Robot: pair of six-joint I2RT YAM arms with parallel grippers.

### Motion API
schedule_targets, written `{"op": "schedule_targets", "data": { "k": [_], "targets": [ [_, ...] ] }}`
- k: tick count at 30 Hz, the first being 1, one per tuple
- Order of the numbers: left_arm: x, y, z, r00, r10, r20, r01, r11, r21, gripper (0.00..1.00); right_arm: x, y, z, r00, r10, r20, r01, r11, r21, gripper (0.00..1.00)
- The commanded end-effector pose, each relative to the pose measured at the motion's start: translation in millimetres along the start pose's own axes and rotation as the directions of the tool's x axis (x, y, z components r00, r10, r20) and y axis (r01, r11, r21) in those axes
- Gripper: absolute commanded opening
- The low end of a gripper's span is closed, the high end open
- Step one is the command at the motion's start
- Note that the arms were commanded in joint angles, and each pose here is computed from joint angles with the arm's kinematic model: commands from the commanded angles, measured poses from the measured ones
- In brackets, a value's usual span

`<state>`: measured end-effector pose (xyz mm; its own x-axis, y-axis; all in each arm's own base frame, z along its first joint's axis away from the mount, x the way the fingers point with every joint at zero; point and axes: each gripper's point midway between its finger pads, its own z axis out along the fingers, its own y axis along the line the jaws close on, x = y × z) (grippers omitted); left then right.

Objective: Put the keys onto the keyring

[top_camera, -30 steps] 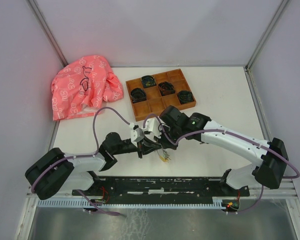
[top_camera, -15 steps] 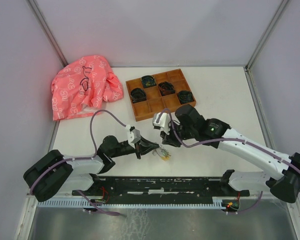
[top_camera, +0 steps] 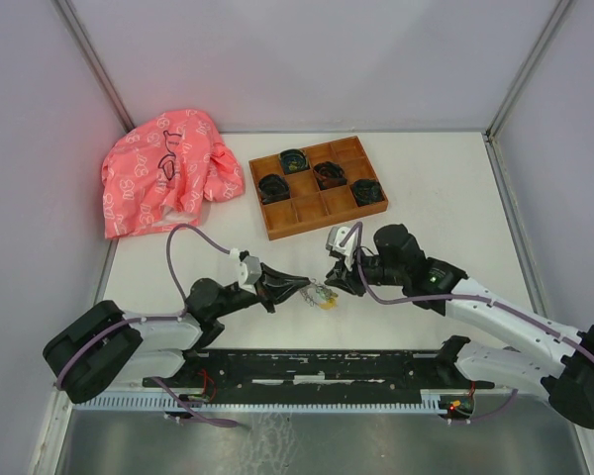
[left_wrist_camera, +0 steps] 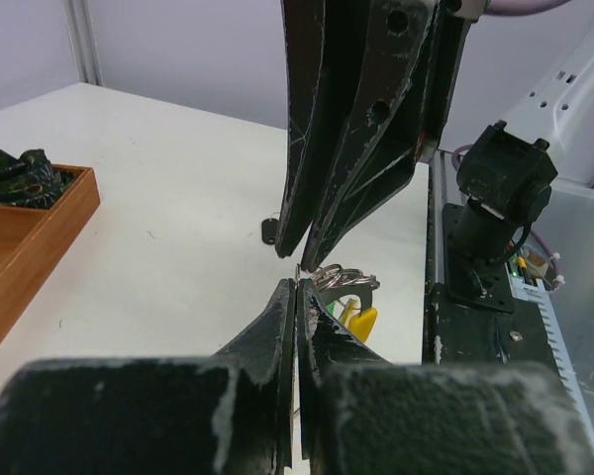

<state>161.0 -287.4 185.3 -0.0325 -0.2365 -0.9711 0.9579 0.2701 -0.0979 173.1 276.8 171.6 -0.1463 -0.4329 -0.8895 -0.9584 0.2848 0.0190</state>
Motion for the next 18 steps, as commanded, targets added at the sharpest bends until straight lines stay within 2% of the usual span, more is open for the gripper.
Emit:
{"op": "schedule_targets", "data": {
  "k": [1,18],
  "targets": [
    [-40,-4,3,0.988,0.025,0.154,-0.027,1.0,0.006,0.03,-35,3,3,0.985,-0.043,0.167,0.049,0.998,-0.032,0.24],
    [-44,-6,7,0.985,0.004,0.175,-0.009,1.0,0.029,0.03,-46,18,14,0.964,0.001,0.266,0.035,0.991,-0.131,0.23]
  ]
}}
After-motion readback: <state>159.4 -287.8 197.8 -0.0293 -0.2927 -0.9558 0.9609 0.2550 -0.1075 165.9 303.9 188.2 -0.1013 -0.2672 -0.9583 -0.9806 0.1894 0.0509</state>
